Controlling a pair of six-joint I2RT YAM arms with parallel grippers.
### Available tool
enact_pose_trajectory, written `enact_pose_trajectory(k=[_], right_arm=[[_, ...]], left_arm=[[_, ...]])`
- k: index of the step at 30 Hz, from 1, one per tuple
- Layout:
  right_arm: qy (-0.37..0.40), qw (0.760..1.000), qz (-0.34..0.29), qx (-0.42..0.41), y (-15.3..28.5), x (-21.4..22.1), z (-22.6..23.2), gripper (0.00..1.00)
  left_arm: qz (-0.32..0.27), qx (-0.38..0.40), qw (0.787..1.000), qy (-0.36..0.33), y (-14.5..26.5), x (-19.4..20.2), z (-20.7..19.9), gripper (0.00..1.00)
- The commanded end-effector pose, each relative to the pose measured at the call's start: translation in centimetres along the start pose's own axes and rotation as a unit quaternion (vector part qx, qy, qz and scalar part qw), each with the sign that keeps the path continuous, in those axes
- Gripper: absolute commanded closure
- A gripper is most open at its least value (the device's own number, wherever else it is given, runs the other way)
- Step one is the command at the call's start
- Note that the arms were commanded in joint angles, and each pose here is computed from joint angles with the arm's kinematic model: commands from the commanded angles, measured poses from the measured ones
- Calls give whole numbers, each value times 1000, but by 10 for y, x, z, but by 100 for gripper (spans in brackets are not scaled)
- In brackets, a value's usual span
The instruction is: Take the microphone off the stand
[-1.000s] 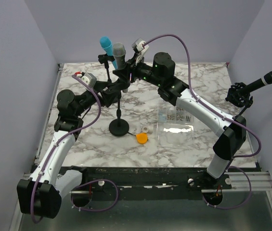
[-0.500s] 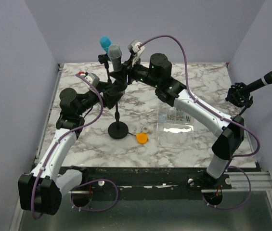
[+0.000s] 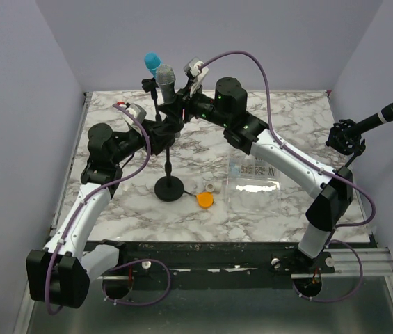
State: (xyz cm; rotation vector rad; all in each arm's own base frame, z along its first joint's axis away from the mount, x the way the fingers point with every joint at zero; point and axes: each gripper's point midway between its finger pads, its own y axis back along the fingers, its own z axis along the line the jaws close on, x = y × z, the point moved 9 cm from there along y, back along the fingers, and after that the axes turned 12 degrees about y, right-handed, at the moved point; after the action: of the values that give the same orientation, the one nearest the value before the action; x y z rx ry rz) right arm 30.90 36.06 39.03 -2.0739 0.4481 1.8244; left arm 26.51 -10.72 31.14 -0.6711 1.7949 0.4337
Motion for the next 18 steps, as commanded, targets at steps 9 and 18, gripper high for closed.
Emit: enact_pose_trajectory(k=[9, 18], right_arm=[[-11, 986, -141, 91, 26, -76, -6, 93], [20, 980, -176, 87, 33, -113, -8, 99]], left_arm=[[-13, -18, 999, -35, 0, -5, 4, 100], [-10, -4, 999, -39, 1, -5, 2, 100]])
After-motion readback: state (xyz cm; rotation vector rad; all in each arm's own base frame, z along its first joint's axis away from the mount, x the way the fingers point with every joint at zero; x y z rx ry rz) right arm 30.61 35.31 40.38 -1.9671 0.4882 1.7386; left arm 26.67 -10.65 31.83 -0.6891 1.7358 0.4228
